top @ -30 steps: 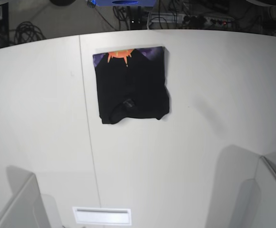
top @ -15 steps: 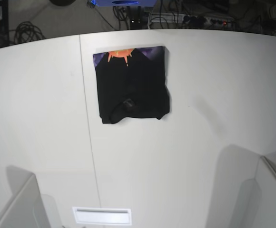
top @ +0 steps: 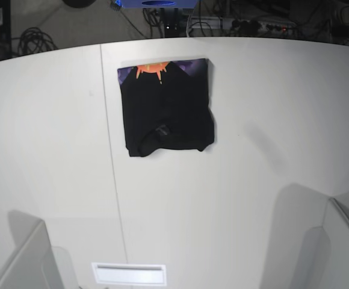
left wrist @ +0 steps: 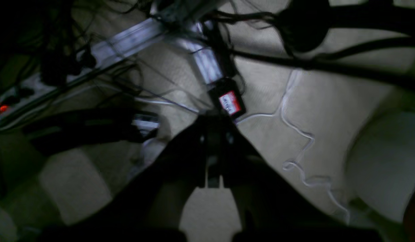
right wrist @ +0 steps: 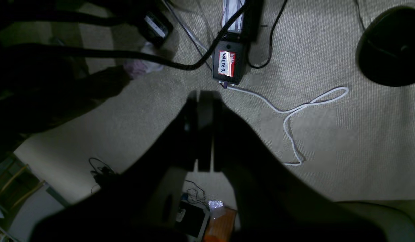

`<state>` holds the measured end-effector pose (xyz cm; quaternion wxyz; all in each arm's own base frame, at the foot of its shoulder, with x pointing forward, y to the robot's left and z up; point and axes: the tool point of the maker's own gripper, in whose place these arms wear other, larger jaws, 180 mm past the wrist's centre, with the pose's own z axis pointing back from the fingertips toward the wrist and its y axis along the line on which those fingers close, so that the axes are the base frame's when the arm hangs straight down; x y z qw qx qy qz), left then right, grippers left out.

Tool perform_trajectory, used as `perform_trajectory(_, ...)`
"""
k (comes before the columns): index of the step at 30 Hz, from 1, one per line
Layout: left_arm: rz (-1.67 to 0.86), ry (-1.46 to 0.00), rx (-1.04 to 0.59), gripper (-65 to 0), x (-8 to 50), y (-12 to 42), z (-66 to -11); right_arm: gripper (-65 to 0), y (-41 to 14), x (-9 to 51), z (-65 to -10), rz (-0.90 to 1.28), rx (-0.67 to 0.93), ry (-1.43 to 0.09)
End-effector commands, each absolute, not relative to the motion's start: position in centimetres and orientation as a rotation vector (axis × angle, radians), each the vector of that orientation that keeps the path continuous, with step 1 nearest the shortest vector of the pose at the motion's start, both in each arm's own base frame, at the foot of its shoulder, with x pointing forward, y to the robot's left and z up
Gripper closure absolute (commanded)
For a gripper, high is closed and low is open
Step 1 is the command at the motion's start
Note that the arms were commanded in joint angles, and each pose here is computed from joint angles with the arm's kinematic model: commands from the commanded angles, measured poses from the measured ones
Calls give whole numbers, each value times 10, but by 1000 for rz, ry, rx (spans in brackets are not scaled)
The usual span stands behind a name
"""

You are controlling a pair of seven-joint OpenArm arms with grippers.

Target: Fold the T-shirt properly

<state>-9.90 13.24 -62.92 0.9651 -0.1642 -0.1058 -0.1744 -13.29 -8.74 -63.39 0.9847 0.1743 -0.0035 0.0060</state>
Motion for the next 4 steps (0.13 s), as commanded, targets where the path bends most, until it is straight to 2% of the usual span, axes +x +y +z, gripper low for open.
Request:
perform_trajectory(1,-345,-213,-323,0,-102,139,-628,0,-97,-143,-632,11,342,10)
perform_trajectory(4,-346,-213,-325,0,-103,139,-628,0,-110,-142,-632,20,325,8)
